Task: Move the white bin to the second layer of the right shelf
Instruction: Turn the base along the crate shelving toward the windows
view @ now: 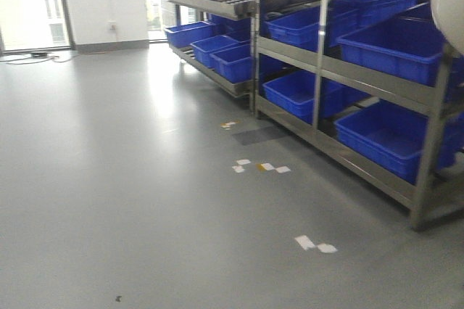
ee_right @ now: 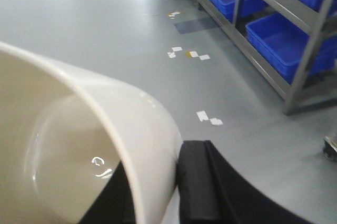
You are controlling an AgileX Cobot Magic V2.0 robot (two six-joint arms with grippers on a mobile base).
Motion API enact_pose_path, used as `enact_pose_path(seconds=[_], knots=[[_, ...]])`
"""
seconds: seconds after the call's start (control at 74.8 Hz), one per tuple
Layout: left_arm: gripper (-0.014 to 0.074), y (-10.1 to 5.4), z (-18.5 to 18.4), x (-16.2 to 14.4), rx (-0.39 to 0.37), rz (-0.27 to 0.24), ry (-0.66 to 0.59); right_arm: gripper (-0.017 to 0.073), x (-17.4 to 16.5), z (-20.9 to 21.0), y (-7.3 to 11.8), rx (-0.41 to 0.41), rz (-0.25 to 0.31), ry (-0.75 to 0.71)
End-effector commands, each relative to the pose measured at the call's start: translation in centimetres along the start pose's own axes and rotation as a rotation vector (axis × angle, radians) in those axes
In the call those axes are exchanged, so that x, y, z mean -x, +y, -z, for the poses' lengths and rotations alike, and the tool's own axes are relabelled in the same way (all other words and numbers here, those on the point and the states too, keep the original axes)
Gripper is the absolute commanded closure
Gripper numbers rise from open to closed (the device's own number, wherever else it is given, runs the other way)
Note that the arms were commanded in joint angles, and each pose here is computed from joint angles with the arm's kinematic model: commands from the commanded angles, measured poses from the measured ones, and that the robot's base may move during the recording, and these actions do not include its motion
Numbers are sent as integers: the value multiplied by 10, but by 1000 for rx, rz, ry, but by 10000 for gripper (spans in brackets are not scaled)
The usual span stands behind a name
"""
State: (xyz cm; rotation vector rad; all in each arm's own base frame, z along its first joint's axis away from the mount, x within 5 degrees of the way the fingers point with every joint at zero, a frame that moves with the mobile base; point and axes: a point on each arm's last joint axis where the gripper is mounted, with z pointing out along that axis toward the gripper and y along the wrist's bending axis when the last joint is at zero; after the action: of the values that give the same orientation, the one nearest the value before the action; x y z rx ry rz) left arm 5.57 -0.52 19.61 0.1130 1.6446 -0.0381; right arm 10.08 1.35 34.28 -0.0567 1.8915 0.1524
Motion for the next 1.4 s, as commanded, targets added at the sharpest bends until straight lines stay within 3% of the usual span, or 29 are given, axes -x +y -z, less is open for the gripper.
enact_pose_path(seconds=[0.0,1.391], knots=[[509,0,-1,-4,-2,5,-65,503,18,5,0,-4,0,-129],[509,0,-1,-4,-2,5,-65,503,18,5,0,-4,0,-129]])
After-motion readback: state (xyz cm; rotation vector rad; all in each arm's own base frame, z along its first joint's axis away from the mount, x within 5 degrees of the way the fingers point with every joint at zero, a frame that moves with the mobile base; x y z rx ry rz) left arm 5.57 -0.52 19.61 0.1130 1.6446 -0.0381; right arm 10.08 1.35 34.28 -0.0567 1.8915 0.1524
